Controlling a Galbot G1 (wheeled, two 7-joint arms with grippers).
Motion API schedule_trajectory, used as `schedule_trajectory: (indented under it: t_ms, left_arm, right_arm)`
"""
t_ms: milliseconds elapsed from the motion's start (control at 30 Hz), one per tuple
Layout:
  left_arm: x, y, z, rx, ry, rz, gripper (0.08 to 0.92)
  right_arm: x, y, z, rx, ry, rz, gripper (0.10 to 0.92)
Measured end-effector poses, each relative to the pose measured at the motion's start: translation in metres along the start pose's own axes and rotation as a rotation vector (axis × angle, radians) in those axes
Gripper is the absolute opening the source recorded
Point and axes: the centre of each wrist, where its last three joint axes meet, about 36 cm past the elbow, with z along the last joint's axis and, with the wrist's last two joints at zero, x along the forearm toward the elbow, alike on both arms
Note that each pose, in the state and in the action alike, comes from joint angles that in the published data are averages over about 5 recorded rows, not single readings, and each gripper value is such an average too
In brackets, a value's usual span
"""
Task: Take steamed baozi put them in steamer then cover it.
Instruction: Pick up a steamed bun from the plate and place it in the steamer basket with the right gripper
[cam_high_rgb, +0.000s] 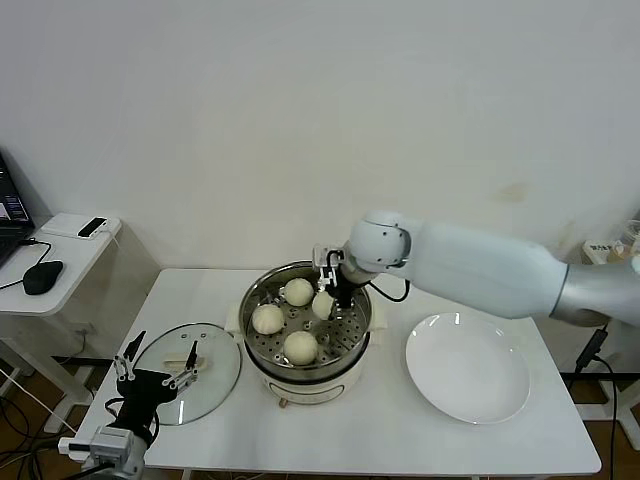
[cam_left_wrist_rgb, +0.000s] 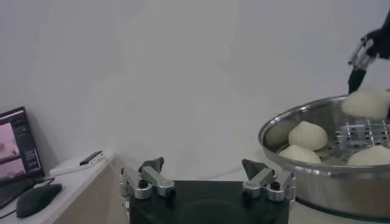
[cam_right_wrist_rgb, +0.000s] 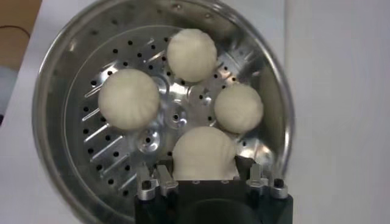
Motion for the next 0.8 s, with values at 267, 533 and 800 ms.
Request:
schedule_trajectory:
  t_ms: [267,533,800]
  left_arm:
    - [-0.001,0.0,0.002,0.001,0.003,-0.002,0.823]
    - [-0.001,0.0,0.002,0.005,0.004,-0.002,0.823]
    - [-0.001,-0.001,0.002,0.006,0.004,-0.001,0.823]
  right_arm:
    - [-0.02,0.001,-0.007,0.003,0.026,-0.004,0.636]
    - [-0.024,0.003,-0.006,0.003,0.038,-0.004,0.677]
    - [-0.013,0.002,-0.005,0.002,0.024,0.001,0.819]
